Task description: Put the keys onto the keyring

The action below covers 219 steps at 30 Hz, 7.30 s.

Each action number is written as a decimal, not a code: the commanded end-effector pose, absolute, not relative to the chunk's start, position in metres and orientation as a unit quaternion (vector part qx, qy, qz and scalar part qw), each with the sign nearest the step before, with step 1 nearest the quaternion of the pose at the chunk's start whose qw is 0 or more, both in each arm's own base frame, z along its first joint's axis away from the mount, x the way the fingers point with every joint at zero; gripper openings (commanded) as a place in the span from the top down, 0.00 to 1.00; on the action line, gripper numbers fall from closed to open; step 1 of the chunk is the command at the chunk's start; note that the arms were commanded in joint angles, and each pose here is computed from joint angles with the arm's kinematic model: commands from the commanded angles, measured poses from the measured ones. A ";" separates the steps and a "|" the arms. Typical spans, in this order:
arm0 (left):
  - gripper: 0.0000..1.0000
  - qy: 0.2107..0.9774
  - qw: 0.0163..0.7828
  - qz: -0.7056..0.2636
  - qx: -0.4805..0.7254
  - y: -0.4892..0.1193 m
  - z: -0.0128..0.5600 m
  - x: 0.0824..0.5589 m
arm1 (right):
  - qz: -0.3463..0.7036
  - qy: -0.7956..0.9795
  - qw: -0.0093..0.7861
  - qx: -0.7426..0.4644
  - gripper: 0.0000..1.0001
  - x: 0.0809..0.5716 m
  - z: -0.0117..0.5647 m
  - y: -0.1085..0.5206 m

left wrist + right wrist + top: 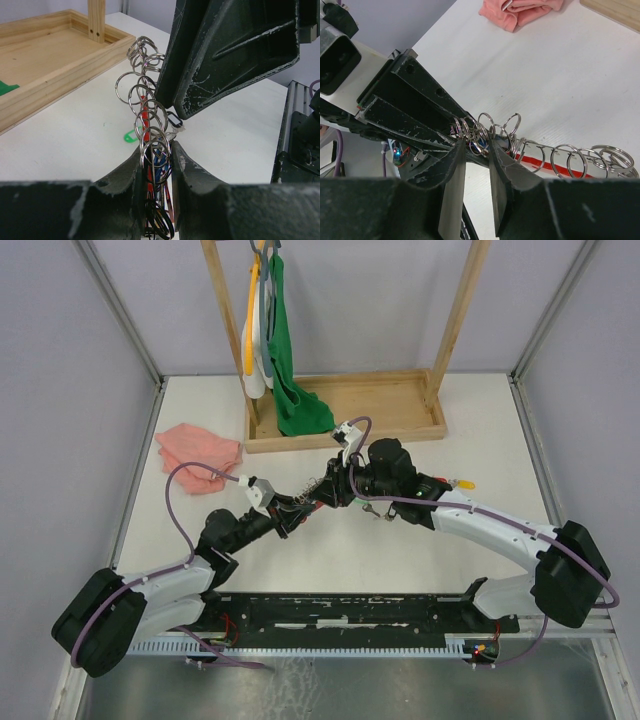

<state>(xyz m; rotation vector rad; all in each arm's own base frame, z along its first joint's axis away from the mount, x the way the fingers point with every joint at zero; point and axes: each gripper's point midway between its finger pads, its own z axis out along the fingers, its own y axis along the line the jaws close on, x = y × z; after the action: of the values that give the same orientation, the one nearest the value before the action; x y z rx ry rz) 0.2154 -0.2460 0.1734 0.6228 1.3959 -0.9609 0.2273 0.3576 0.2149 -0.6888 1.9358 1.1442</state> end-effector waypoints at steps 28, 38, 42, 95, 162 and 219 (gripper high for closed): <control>0.96 0.535 0.662 -0.443 0.280 -0.254 0.214 0.204 | 0.491 0.744 0.375 -0.255 0.81 0.233 0.220 0.377; 0.87 0.542 0.660 -0.440 0.277 -0.252 0.208 0.205 | 0.476 0.722 0.406 -0.296 0.99 0.231 0.233 0.371; 0.61 0.546 0.659 -0.436 0.278 -0.251 0.206 0.204 | 0.455 0.716 0.416 -0.328 0.99 0.232 0.233 0.368; 0.45 0.626 0.590 -0.419 0.291 -0.258 0.146 0.215 | 0.240 0.665 0.382 -0.595 0.99 0.215 0.129 0.326; 0.91 0.494 0.503 -0.475 0.526 -0.308 0.117 0.183 | 0.288 0.627 0.404 -0.600 0.99 0.188 0.151 0.326; 0.97 0.525 0.650 -0.360 0.415 -0.271 0.137 0.223 | 0.341 0.544 0.418 -0.642 0.66 0.158 0.120 0.324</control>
<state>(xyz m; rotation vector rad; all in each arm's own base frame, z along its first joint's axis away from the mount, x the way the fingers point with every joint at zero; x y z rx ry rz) 0.2037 -0.2697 0.1114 1.0260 1.2494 -0.8613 0.1694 0.3178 0.1115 -1.5735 1.4249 0.7887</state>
